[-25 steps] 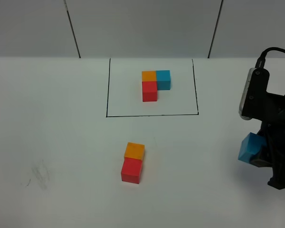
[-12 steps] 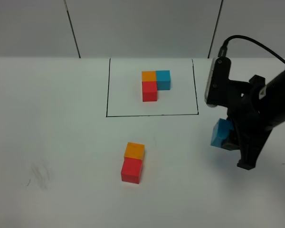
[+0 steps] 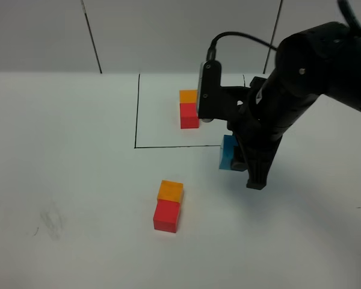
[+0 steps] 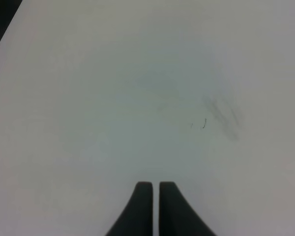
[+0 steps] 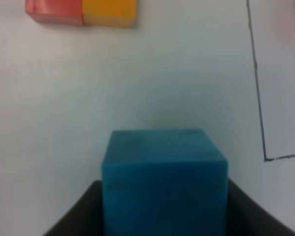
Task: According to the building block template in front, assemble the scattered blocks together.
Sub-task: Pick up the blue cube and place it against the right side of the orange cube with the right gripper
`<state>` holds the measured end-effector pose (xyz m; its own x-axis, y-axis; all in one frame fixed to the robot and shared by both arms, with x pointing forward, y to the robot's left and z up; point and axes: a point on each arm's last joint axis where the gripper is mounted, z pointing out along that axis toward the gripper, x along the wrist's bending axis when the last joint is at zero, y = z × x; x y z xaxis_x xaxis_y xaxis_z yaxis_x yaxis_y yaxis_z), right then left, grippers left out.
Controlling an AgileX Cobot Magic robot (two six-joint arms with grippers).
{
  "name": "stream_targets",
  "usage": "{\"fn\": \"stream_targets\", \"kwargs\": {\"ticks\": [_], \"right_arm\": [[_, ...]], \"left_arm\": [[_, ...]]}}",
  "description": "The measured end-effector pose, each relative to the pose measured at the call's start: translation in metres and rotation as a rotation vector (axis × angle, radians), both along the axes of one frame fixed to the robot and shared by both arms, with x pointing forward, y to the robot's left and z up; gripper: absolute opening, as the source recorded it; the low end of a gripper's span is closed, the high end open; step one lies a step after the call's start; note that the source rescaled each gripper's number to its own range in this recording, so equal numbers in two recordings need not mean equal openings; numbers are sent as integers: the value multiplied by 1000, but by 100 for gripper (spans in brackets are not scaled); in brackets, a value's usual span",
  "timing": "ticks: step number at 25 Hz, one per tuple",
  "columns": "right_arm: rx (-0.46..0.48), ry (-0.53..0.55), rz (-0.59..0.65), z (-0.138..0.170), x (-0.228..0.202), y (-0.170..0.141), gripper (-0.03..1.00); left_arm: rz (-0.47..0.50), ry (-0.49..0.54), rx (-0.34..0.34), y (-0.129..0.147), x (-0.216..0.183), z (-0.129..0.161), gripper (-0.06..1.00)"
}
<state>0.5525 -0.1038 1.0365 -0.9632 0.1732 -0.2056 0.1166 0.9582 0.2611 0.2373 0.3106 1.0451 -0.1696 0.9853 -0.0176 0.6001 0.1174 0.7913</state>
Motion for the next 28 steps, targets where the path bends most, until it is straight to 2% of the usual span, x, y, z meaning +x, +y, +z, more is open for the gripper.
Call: {"fn": "stream_targets", "kwargs": {"ticks": [8,22,28], "right_arm": [[-52,57,25,-36,7,22,48],[-74,112,41,-68,8,38,48],[-55,89,65,-70,4,49,48]], "left_arm": [[0,0,0,0,0,0,0],[0,0,0,0,0,0,0],[0,0,0,0,0,0,0]]}}
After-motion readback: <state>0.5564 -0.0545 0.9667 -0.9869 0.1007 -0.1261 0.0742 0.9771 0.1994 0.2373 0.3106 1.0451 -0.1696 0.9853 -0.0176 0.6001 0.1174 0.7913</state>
